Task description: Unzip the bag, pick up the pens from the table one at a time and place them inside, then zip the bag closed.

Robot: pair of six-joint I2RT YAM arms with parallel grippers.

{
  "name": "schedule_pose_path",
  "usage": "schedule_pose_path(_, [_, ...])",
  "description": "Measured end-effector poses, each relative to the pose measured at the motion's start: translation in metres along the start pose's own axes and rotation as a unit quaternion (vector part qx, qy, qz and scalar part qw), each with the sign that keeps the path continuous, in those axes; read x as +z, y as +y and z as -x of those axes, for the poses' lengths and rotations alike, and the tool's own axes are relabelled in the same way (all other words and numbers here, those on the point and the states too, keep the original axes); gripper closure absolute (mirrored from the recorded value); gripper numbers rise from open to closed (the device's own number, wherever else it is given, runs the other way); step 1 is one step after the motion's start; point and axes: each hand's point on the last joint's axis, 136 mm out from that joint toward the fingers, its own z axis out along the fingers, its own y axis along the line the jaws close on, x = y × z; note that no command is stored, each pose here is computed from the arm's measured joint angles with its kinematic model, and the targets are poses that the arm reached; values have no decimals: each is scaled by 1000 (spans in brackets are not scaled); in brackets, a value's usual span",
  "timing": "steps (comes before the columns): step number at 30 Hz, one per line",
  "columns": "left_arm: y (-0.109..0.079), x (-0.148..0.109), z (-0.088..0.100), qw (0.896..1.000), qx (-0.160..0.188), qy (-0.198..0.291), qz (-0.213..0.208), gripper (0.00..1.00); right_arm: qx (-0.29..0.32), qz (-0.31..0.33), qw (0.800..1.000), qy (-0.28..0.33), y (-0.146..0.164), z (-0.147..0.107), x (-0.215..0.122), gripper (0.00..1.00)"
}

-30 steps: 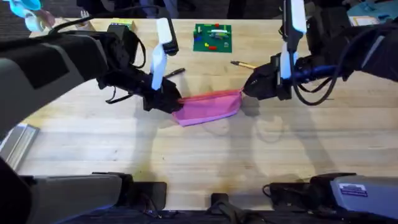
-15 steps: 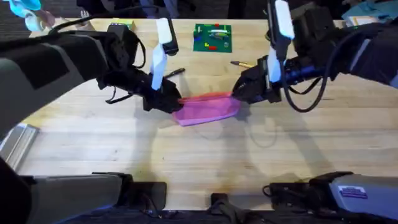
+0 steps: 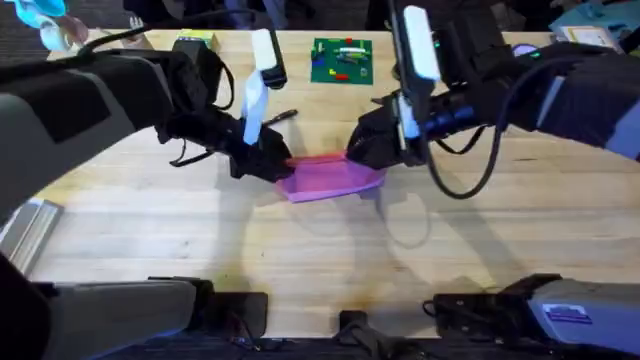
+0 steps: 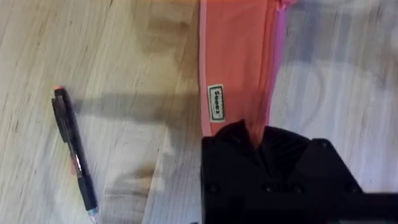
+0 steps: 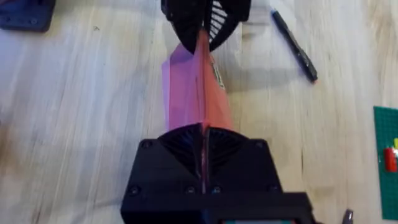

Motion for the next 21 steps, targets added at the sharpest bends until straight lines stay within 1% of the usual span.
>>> schedule_pose_path(1, [0, 0, 0, 1000, 0, 0, 0, 959, -19, -1, 1000, 0, 1, 8, 7, 971])
schedule_pose_path(2, [0, 0, 0, 1000, 0, 0, 0, 959, -24, -2, 1000, 0, 1, 11, 10, 971])
schedule_pose_path(12, [-2, 0, -1, 1000, -4, 2, -4, 959, -49, -4, 999, -13, 4, 34, 31, 971])
schedule_pose_path(13, [-2, 0, -1, 1000, -4, 2, -4, 959, -54, -3, 998, -26, 4, 44, 44, 971])
schedule_pose_path(21, [-2, 0, -1, 1000, -4, 1, -4, 959, -58, 0, 998, -40, 5, 54, 58, 971])
